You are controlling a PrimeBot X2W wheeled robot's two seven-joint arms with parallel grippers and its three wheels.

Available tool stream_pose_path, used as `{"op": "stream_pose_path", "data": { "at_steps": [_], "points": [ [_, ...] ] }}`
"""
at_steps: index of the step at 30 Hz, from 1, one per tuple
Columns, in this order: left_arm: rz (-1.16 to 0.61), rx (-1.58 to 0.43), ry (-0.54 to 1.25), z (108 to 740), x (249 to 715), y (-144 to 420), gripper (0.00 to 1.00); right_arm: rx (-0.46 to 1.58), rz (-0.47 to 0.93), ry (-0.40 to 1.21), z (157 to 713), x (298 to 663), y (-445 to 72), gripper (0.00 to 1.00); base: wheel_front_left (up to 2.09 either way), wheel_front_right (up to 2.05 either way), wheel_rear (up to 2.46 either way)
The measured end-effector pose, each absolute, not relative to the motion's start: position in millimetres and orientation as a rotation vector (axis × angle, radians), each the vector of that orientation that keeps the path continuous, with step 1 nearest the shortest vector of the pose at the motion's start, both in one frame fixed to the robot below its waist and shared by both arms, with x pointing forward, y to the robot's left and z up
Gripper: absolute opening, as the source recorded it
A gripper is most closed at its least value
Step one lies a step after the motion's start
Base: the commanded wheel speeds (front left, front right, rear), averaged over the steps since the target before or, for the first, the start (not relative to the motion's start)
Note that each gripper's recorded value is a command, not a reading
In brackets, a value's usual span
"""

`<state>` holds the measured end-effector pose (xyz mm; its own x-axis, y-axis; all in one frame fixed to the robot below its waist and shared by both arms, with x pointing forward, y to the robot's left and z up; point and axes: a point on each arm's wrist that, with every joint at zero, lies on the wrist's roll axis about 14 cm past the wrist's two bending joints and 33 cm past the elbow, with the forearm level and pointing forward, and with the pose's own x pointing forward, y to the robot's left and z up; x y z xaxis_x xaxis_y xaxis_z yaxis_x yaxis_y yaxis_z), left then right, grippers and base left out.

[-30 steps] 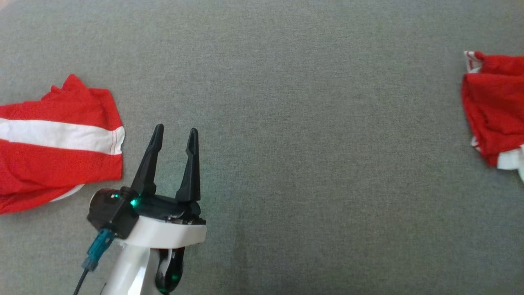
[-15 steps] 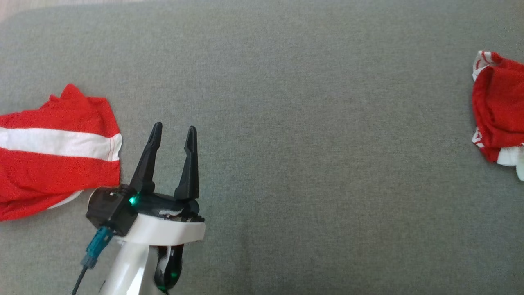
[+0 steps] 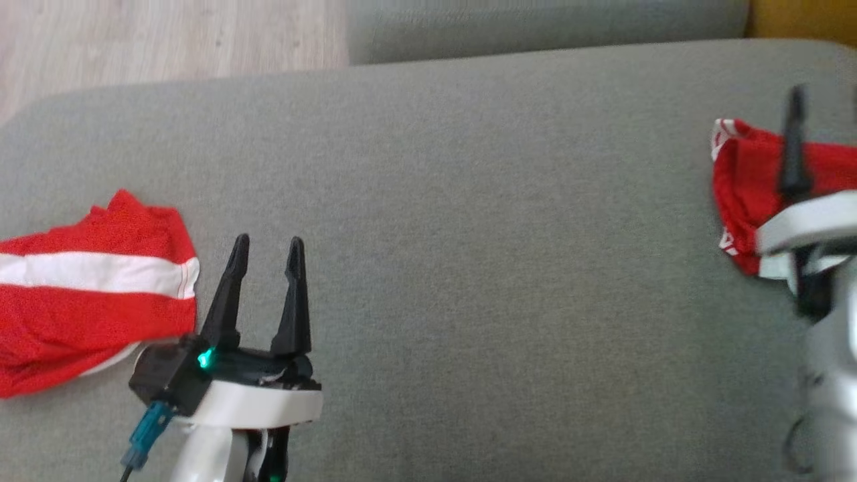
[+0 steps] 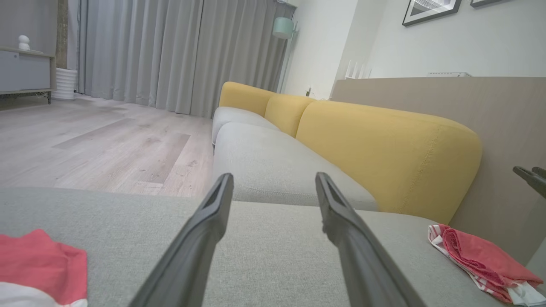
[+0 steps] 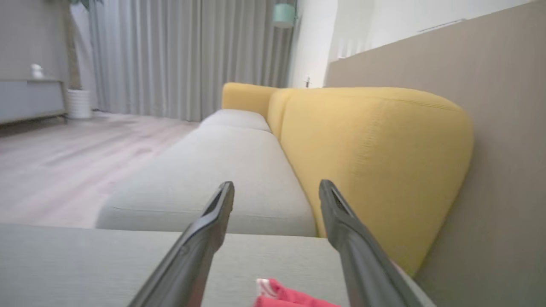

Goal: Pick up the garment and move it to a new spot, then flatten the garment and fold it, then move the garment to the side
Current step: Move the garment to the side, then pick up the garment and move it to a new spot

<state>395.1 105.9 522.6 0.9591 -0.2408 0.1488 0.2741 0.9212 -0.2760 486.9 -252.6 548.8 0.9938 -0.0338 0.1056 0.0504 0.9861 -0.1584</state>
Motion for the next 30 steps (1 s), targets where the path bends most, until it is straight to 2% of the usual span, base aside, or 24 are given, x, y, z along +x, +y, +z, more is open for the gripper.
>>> {"op": "stream_pose_path", "data": {
  "at_steps": [8,12,19,30],
  "points": [
    [-0.285,-0.298,-0.147,536,381,101,1.00,-0.003,0.060,-0.147,542,432,-189,1.00,0.00,0.00,0.00],
    [-0.286,-0.307,-0.133,532,373,100,1.00,0.013,0.088,-0.052,505,401,-174,1.00,0.00,0.00,0.00],
    [-0.303,-0.341,-0.102,524,364,92,1.00,0.015,0.111,0.002,483,377,-165,1.00,0.00,0.00,0.00],
    [-0.275,-0.339,-0.076,514,362,100,1.00,0.075,0.086,-0.073,505,373,-170,1.00,0.00,0.00,0.00]
  ]
}}
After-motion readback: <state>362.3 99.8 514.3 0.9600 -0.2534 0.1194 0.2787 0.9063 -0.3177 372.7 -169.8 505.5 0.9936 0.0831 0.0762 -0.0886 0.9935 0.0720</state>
